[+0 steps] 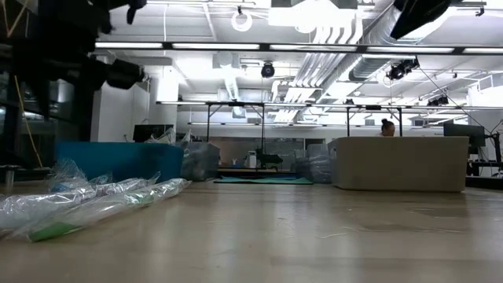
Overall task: Pick & Place Toothbrushes
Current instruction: Put the violet toothbrush into the right black bin
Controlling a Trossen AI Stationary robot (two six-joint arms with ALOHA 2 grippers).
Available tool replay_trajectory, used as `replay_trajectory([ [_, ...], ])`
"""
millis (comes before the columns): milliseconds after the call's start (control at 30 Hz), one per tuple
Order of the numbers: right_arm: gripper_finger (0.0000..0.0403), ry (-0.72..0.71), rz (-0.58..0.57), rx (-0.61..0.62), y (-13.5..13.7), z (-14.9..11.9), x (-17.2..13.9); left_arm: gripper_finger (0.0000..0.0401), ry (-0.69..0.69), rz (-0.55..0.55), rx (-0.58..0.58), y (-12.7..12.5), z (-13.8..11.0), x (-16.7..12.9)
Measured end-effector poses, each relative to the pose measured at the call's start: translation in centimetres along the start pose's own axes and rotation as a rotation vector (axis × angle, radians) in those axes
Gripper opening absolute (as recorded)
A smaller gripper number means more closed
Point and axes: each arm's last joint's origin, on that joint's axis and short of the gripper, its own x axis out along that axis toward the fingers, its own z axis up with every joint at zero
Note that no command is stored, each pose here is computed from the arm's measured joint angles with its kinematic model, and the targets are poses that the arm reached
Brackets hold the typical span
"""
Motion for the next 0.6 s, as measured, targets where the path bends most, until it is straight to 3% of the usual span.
replay_trajectory([
  [233, 0.0240, -0.091, -0.045, -0.007, 0.4, -0.3, -1.2, 0.0185, -0.027, -0.071, 0.181, -2.2, 1.8, 1.6],
  [467, 0.0240, -0.112, -0.067, -0.008, 0.4, -0.2, -1.3, 0.0190, 0.065, -0.184, 0.324, -5.0, 3.5, 4.5],
  [600, 0.0240, -0.123, -0.085, -0.009, 0.4, -0.2, -1.3, 0.0190, 0.145, -0.207, 0.334, -6.1, 3.9, 6.3],
])
